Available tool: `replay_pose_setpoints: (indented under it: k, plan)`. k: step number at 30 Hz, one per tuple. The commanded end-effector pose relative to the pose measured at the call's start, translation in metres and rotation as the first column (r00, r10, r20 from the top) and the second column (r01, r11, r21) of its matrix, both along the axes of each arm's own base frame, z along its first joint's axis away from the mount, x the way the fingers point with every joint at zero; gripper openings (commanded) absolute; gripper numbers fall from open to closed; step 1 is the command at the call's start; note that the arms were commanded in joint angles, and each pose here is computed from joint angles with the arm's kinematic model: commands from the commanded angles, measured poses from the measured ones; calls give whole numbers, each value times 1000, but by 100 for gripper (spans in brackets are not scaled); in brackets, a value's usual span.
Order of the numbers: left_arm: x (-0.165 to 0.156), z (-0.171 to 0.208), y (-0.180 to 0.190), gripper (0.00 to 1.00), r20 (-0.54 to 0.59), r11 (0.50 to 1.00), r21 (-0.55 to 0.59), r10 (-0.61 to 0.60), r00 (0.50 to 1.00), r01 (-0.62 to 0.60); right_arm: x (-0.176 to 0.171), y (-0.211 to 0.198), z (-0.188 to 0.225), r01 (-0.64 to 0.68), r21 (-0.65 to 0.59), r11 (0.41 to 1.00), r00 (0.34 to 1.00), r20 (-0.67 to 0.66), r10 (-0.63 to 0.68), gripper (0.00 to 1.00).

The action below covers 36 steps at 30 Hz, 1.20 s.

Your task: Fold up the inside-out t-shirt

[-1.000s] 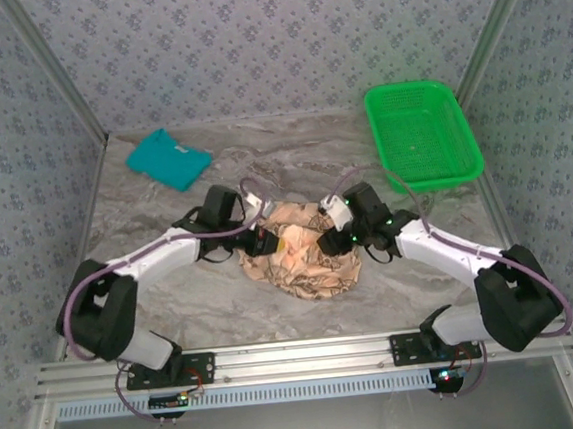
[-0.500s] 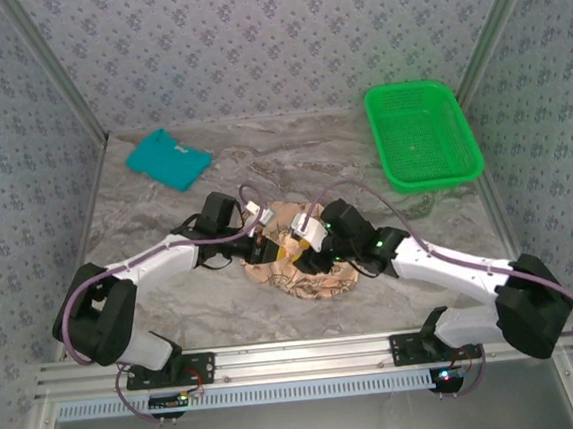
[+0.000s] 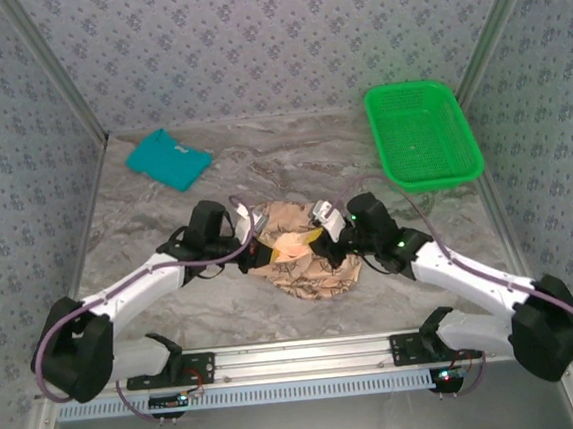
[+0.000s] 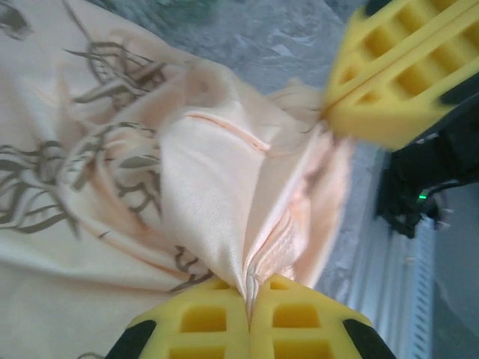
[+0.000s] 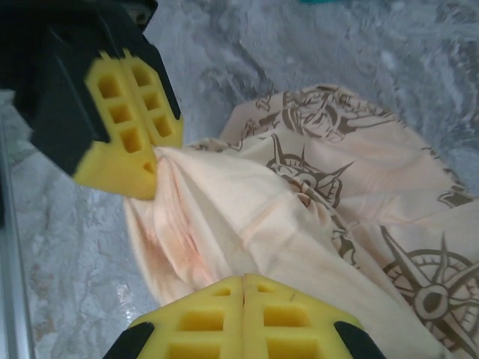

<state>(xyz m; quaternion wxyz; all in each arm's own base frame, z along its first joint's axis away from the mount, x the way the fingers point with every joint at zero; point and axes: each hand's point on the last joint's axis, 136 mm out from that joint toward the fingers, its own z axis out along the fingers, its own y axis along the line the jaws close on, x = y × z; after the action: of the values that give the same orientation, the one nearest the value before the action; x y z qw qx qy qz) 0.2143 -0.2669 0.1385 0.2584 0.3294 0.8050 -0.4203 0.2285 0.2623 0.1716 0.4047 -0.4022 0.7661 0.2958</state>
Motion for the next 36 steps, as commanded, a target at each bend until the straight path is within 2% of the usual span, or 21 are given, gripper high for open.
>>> replay_pose_setpoints:
  k: [1, 2, 4, 7, 10, 13, 16, 18, 20, 23, 25, 27, 31, 33, 36]
  plan:
    - [16, -1, 14, 20, 142, 996, 48, 74, 987, -82, -18, -12, -13, -18, -2, 1000, 996, -89, 18, 0]
    - [15, 3, 13, 29, 162, 997, 33, 69, 984, -75, -25, -11, -16, -44, -7, 999, 994, -103, 43, 0]
    - [12, 13, 10, 38, 184, 998, -9, 60, 981, -59, -43, -5, -28, -120, -35, 992, 983, -145, 114, 0]
    - [13, 23, 8, 41, 179, 997, -33, 71, 981, -66, -75, 9, -48, -260, -97, 961, 954, -182, 240, 0]
    - [25, 14, 18, 45, 139, 986, 31, 156, 978, -162, -101, 20, -66, -369, -146, 918, 918, -211, 335, 0]
    - [22, 2, 13, 47, 34, 989, 59, 132, 991, -134, -110, 23, -73, -418, -202, 886, 905, -178, 387, 11]
    - [11, -13, 5, 51, -94, 994, 66, 98, 991, -92, -102, 24, -63, -395, -218, 893, 917, -147, 370, 35]
    - [-1, -19, 0, 52, -132, 995, 85, 63, 989, -52, -88, 22, -49, -335, -186, 924, 941, -126, 315, 39]
    - [-11, -19, -3, 54, -110, 994, 107, 38, 993, -26, -69, 15, -39, -231, -148, 962, 970, -115, 215, 44]
    - [-21, -12, -4, 59, -85, 993, 119, 24, 996, -14, -29, -11, -38, 20, -133, 991, 987, -155, -41, 49]
    - [-28, -9, -3, 62, -75, 991, 130, 20, 997, -10, -10, -30, -43, 163, -134, 977, 957, -221, -190, 50]
    - [-33, -9, 2, 62, -72, 987, 160, 45, 996, -33, -3, -36, -47, 249, -119, 961, 917, -289, -273, 50]
    - [-43, -16, 17, 67, -75, 967, 228, 131, 988, -111, -17, -29, -60, 337, -156, 929, 864, -341, -371, 52]
    - [-48, -24, 21, 77, -59, 953, 266, 166, 984, -145, -21, -29, -68, 396, -198, 896, 832, -336, -442, 60]
    - [-47, -41, 21, 83, -5, 934, 300, 206, 979, -195, -20, -30, -83, 450, -246, 859, 784, -351, -511, 58]
